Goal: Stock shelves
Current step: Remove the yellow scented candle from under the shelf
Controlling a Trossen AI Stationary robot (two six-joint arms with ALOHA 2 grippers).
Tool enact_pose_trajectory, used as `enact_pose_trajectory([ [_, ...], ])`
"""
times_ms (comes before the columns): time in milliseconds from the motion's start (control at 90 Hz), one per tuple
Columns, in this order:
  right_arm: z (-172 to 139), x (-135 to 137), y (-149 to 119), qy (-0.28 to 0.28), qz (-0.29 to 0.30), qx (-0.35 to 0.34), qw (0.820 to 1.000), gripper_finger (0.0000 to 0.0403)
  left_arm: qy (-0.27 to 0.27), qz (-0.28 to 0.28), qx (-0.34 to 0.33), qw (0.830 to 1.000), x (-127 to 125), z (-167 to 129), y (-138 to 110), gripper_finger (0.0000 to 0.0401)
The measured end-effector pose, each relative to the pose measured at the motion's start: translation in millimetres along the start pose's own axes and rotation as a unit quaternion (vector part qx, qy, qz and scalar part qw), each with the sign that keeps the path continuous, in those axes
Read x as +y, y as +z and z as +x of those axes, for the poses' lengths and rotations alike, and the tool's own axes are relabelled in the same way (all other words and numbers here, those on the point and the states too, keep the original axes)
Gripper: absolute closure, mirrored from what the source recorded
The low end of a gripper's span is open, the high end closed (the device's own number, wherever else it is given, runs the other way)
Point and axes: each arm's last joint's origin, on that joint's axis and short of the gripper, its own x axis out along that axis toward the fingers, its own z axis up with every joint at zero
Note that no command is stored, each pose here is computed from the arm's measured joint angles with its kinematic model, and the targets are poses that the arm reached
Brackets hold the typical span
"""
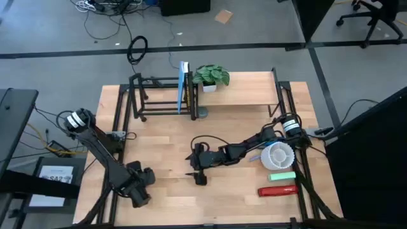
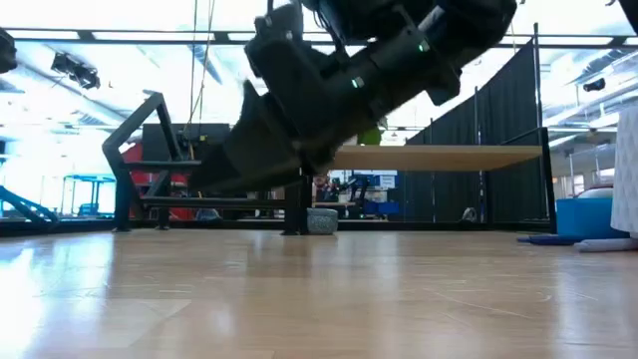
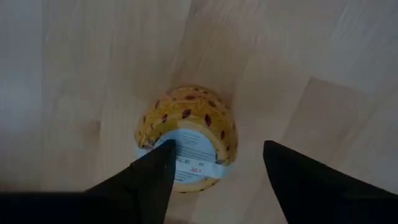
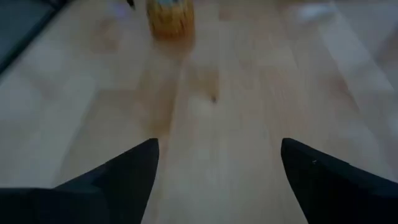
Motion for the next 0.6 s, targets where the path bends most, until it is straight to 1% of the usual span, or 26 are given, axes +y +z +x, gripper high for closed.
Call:
enact_pose_trajectory([
  [144,0.0,0.4,0.5,0.001,0.000,-0.002,1.000,0.0095,0.012,0.000,-0.006,1.000,2.6,2.6,-0.5,0.0135],
  [233,-3.1,0.1,2.7,-0.006,-0.001,0.002,1.000,0.0095,0.022,0.000,-0.003,1.000,3.1,0.5,-0.6,0.0126],
  [267,-7.1,-0.4,5.5,-0.012,-0.002,0.007,1.000,0.0095,0.033,0.000,0.001,0.999,3.6,-1.3,-0.7,0.0125],
  [322,-18.2,0.1,15.3,-0.021,-0.004,0.007,1.000,0.0095,0.041,-0.005,0.008,0.999,2.6,-6.5,1.0,0.0124],
  [422,-43.5,1.7,30.9,-0.052,-0.012,0.019,0.998,0.0095,0.033,-0.017,-0.003,0.999,-3.6,-24.7,5.1,0.0128],
  [511,-66.2,2.6,26.0,-0.072,-0.007,0.033,0.997,0.0095,0.036,-0.019,-0.022,0.999,-8.2,-38.7,9.4,0.0134],
  [600,-90.3,0.2,9.3,-0.085,0.023,0.040,0.995,0.0095,0.032,-0.022,-0.063,0.997,-13.0,-56.7,14.9,0.0140],
])
